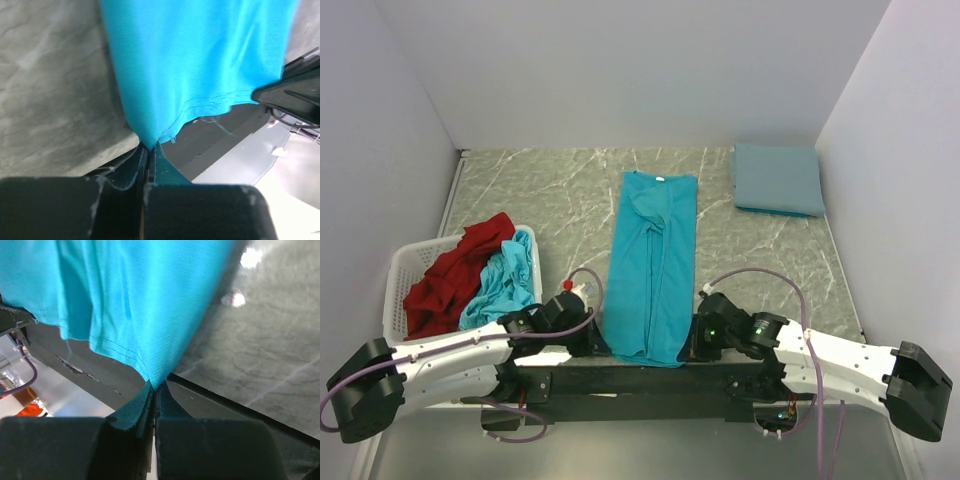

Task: Fold and stack the t-shirts
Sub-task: Fold the tshirt

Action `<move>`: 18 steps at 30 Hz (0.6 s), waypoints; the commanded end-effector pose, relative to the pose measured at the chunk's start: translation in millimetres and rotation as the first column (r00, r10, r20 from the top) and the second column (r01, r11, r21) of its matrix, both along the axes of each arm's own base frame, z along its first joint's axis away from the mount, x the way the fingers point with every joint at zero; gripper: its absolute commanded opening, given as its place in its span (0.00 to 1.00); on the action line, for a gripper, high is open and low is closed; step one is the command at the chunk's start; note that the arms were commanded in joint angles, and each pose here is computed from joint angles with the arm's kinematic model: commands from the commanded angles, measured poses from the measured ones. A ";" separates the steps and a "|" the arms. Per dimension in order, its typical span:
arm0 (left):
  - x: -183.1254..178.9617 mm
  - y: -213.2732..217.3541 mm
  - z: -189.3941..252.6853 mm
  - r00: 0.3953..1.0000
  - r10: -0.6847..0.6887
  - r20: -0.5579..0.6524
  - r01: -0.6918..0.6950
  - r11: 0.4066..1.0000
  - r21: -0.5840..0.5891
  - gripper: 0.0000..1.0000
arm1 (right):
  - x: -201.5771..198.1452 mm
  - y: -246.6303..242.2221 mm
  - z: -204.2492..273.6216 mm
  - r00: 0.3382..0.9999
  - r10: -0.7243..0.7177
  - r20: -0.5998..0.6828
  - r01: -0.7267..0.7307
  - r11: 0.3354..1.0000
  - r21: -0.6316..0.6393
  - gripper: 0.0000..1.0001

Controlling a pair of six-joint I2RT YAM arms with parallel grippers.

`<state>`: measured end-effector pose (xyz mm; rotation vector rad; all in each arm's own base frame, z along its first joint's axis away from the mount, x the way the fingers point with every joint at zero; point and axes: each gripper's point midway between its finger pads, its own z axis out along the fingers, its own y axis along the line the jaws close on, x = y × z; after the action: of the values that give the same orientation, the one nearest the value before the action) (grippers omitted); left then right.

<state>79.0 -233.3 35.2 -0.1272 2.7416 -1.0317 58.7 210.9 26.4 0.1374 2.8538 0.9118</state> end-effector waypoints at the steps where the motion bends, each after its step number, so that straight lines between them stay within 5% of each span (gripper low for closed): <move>1: 19.9 -15.7 26.3 0.995 -0.004 0.099 0.007 1.000 -0.028 0.00 | 21.9 12.7 23.0 0.995 -0.005 0.103 0.002 0.999 0.033 0.00; 7: 63.3 -28.3 47.9 0.970 0.025 0.242 -0.037 0.998 0.046 0.00 | 74.7 2.6 44.7 0.972 -0.078 0.223 0.083 0.996 -0.014 0.00; 18: 171.4 -37.8 92.3 0.896 0.167 0.411 -0.180 0.984 -0.006 0.00 | 167.5 -8.3 96.6 0.877 -0.152 0.456 0.206 0.976 -0.070 0.00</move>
<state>211.7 -265.5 94.4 -0.1557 2.4648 -0.8435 195.4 211.3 107.9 0.1589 2.4981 0.7313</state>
